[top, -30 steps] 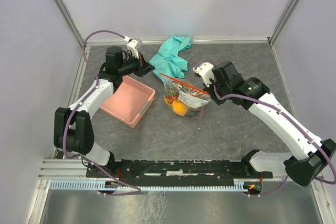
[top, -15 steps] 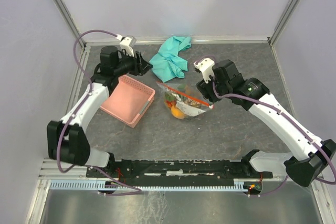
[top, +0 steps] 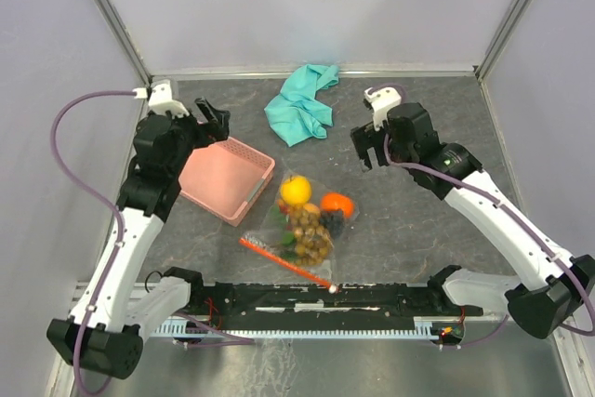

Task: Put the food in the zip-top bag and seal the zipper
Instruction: Zip the zipper food storage bag at the center of the board, then reset both arms

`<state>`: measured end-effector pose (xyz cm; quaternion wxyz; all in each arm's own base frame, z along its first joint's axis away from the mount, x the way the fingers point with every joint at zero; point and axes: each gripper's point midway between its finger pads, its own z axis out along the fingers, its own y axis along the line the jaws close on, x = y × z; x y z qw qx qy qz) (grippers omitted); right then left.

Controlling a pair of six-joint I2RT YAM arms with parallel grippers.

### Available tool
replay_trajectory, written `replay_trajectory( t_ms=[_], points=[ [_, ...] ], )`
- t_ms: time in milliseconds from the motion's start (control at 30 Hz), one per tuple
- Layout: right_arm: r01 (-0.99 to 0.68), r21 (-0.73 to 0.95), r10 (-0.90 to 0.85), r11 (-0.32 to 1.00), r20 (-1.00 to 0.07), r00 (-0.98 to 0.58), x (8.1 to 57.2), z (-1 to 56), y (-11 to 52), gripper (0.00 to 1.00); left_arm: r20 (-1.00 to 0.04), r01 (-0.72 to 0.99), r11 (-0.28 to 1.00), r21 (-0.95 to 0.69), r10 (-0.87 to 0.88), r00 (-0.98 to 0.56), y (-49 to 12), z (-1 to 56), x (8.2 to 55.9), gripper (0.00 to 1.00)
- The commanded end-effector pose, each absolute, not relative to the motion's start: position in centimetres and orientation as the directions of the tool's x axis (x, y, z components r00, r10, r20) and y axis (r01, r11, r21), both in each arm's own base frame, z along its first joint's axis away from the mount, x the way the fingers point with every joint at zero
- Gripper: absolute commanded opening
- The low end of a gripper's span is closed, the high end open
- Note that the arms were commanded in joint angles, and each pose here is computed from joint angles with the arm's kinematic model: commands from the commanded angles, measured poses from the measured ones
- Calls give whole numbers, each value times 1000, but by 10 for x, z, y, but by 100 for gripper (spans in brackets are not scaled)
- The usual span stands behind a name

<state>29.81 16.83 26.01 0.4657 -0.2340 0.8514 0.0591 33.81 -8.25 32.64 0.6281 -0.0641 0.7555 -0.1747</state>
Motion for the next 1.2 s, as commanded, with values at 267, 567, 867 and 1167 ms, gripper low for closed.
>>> replay_trajectory(
  t_ms=[267, 567, 867, 1167],
  points=[
    [386, -4, 170, 922, -894, -416, 328, 268, -8, 99, -938, -363, 871, -331, -346, 24, 25, 326, 269, 99],
    [498, 15, 121, 867, -976, -182, 293, 340, -47, 99, -913, -347, 858, -379, -286, 292, 51, 393, 226, 100],
    [445, 87, 125, 892, -991, -56, 283, 374, -44, 99, -876, -288, 865, -410, -285, 390, 49, 436, 224, 100],
    [421, 111, 146, 900, -988, -52, 290, 369, -37, 99, -876, -273, 869, -413, -297, 380, 44, 434, 232, 100]
  ],
)
